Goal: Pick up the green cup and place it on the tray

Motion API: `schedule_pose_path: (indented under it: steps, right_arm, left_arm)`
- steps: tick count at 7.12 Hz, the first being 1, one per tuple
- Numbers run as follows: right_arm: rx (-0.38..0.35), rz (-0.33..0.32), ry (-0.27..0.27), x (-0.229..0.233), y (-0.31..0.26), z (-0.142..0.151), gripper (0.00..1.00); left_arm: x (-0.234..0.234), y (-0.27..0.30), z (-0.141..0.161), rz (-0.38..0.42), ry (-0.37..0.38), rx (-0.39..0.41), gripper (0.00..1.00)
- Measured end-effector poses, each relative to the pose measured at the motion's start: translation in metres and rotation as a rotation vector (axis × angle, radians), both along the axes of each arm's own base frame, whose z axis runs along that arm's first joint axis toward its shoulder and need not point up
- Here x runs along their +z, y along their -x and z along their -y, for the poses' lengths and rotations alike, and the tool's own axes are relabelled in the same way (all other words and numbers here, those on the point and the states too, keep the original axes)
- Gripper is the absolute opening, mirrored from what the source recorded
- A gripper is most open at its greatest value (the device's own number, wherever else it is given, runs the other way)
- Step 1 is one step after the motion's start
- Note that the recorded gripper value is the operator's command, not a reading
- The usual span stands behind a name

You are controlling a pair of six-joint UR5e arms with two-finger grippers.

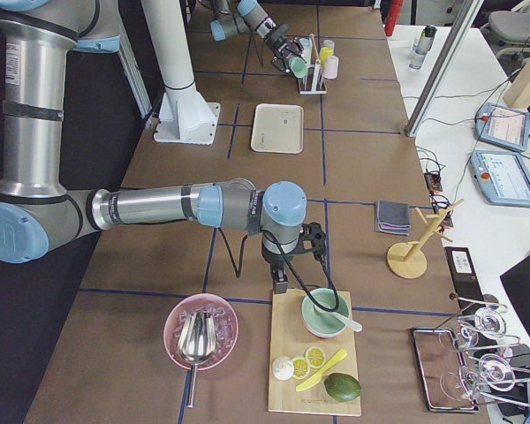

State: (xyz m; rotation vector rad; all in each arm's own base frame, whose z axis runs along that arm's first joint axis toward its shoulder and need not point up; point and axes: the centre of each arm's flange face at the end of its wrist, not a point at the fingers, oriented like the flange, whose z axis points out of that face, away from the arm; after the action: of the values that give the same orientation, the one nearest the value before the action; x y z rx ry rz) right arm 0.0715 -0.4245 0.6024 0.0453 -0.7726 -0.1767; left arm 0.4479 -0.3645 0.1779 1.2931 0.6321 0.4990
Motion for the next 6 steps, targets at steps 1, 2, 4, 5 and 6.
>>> schedule_pose_path:
  steps: [1, 2, 4, 5, 6]
  right_arm:
    - [0.001, 0.005, -0.002, -0.001, 0.0, 0.001, 1.0]
    - [0.0, 0.01, -0.005, -0.003, 0.001, 0.003, 1.0]
    - [-0.002, 0.013, -0.011, -0.005, 0.002, 0.005, 1.0]
    - [-0.003, 0.014, -0.012, -0.006, 0.002, 0.005, 1.0]
    - [-0.005, 0.016, -0.015, -0.007, 0.003, 0.006, 1.0]
  left_arm:
    - [0.003, -0.011, -0.001, -0.084, 0.019, 0.002, 0.67]
    - [0.01, -0.024, -0.001, -0.177, 0.017, 0.009, 0.67]
    - [0.021, -0.038, 0.001, -0.354, -0.025, 0.021, 0.69]
    - [0.018, -0.043, 0.001, -0.419, -0.038, 0.027, 0.69]
    - [0.019, -0.054, 0.003, -0.46, -0.046, 0.037, 0.69]
